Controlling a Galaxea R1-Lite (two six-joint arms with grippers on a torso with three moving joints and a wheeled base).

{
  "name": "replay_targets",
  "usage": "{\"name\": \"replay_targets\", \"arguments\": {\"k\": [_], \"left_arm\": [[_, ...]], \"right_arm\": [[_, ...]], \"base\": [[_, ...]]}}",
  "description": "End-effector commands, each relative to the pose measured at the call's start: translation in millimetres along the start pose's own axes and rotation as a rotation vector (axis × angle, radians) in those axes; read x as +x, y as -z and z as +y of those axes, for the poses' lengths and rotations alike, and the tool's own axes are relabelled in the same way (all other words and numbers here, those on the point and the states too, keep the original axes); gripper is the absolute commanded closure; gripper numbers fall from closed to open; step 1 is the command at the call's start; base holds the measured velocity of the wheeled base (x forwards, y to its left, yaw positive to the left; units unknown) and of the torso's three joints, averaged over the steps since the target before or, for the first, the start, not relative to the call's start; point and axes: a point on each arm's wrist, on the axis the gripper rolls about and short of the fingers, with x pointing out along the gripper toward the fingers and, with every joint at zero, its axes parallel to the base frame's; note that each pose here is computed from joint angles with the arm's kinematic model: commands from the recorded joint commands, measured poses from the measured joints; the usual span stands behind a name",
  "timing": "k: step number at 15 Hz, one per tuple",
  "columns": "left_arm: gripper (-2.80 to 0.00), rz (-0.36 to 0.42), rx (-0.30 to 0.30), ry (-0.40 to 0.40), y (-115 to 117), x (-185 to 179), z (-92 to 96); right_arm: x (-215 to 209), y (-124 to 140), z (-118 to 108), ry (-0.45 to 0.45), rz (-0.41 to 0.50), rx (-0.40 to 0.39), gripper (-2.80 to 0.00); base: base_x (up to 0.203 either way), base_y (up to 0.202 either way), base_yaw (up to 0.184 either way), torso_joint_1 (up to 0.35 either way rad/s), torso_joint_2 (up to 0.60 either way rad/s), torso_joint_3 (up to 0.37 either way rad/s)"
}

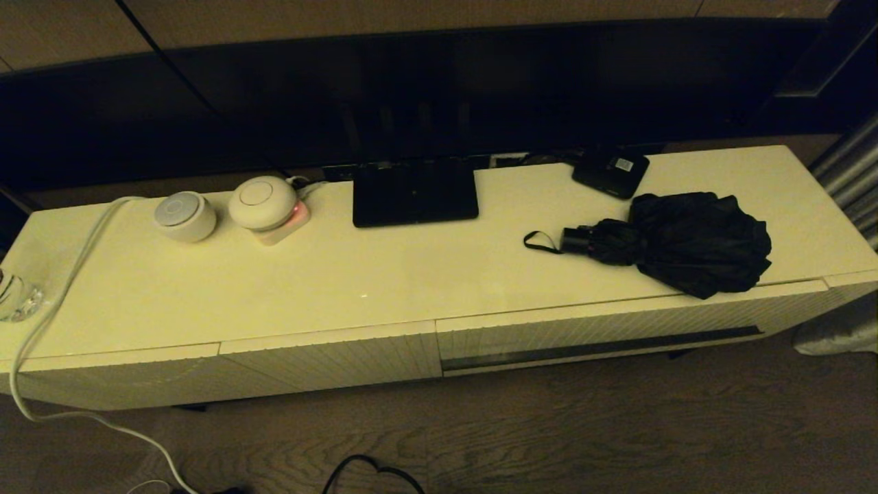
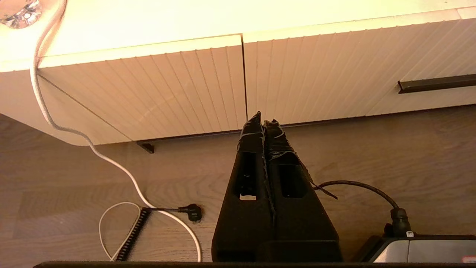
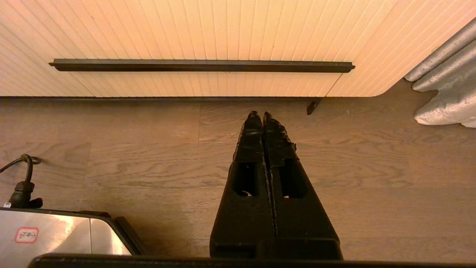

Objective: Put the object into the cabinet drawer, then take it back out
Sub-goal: Open the drawer

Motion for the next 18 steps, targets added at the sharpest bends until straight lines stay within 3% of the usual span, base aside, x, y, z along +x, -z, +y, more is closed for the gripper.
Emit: {"name": "replay_targets", "arguments": {"k": [1,18], "left_arm": [[0.00,0.003,0.000,-0.001,0.9,0.2,0.0],[0.00,0.003,0.000,-0.001,0.9,0.2,0.0]], "right_arm": [[0.0,0.0,0.0,-0.001,-0.001,-0.001,0.00],[-0.1,0.0,-0.1,0.005,-0.002,0.013,0.00]], "base": [[0.000,0.000,0.000,0.000,0.00,0.000],[0.000,0.000,0.000,0.000,0.00,0.000]]}}
